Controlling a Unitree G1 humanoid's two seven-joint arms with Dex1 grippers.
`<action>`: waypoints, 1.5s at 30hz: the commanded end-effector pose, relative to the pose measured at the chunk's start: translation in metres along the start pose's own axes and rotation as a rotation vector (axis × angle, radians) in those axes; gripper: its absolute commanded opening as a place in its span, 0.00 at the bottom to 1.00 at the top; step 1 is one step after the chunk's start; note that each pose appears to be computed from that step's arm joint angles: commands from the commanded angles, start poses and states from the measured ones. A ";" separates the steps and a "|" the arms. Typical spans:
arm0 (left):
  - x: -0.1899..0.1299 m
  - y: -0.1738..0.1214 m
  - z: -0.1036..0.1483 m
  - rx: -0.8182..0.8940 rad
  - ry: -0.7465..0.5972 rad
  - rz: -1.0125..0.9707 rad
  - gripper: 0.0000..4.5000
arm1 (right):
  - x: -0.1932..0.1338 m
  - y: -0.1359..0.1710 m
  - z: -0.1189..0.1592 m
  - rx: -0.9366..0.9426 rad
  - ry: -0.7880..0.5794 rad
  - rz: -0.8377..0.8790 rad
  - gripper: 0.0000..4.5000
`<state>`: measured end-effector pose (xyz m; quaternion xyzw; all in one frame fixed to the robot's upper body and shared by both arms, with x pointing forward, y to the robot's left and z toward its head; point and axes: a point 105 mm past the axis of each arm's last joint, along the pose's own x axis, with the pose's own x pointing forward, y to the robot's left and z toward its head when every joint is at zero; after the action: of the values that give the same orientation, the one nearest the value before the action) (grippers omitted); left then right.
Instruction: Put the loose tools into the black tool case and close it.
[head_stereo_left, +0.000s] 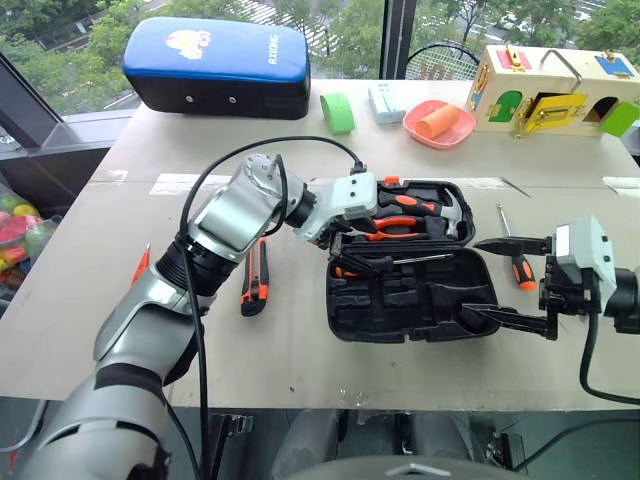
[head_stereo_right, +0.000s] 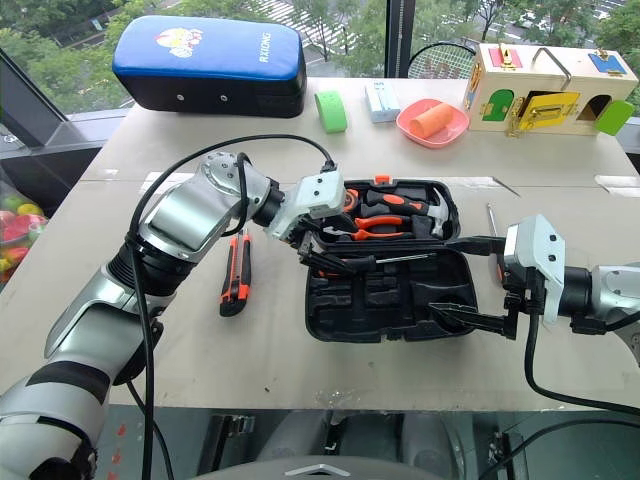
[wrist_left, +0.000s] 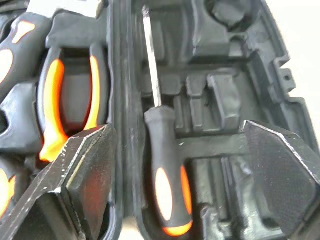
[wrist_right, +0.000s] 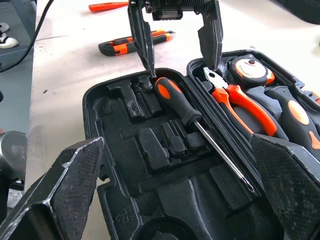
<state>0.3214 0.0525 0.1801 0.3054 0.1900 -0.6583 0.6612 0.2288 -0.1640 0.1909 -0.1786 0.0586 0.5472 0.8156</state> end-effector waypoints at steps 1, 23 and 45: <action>0.009 0.007 0.000 0.022 -0.003 0.045 0.70 | 0.000 -0.001 0.007 -0.038 -0.024 -0.004 1.00; 0.053 -0.002 -0.056 0.097 0.207 -0.007 0.01 | -0.004 0.001 0.004 -0.025 -0.018 -0.033 1.00; 0.055 0.004 -0.056 0.098 0.189 -0.044 0.01 | -0.005 -0.005 -0.002 -0.007 -0.014 -0.090 1.00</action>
<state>0.3410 0.0297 0.1267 0.4194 0.1695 -0.6522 0.6083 0.2322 -0.1677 0.1840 -0.1693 0.0595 0.5223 0.8337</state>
